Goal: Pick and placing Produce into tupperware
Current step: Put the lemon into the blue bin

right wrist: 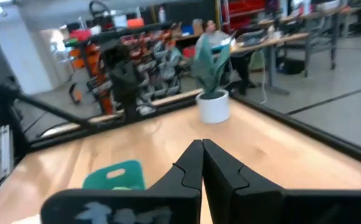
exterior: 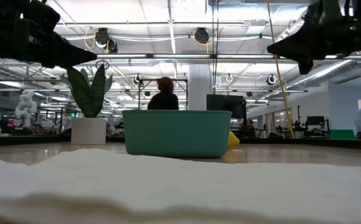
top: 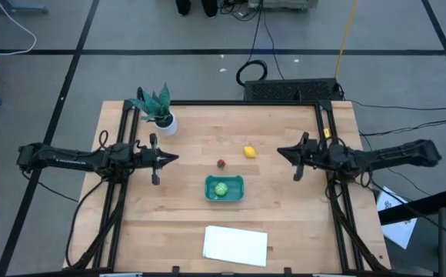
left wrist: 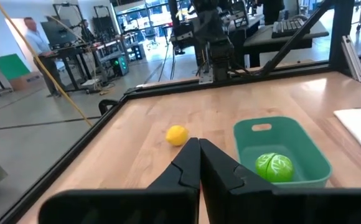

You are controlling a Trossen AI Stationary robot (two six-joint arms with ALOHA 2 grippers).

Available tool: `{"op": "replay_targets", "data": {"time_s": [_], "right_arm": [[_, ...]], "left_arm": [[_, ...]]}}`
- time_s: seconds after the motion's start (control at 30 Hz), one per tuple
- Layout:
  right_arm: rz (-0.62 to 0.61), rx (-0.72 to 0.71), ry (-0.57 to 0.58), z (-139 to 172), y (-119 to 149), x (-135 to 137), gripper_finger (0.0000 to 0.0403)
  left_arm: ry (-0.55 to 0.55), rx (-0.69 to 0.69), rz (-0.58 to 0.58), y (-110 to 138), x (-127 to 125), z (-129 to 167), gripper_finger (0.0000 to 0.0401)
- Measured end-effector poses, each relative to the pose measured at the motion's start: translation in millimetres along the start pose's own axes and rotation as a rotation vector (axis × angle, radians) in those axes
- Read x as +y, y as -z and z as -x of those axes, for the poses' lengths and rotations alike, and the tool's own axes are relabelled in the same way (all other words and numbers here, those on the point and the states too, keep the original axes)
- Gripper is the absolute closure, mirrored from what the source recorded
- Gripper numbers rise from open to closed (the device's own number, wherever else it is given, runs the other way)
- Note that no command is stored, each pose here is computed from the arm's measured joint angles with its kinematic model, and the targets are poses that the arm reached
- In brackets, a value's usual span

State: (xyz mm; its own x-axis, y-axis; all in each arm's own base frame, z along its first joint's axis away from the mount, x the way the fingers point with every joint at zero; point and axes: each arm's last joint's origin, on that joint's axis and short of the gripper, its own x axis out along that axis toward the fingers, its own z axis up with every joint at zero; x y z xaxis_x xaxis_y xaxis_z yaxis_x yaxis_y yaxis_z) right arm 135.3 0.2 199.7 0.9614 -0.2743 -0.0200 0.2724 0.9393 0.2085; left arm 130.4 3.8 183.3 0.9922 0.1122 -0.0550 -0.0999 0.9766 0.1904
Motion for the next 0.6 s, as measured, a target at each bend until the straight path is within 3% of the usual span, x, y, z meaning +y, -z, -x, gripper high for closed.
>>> {"op": "replay_targets", "data": {"time_s": [0.3,0.6], "right_arm": [[0.003,0.033,0.048,-18.3,-12.3,-3.3,0.0403],[0.031,0.098,0.04,-45.5,-73.6,-2.5,0.0403]], "left_arm": [[-0.004,0.001,-0.022,0.1,0.1,0.0,0.0376],[-0.003,0.007,-0.021,0.6,0.0,0.0,0.0395]]}}
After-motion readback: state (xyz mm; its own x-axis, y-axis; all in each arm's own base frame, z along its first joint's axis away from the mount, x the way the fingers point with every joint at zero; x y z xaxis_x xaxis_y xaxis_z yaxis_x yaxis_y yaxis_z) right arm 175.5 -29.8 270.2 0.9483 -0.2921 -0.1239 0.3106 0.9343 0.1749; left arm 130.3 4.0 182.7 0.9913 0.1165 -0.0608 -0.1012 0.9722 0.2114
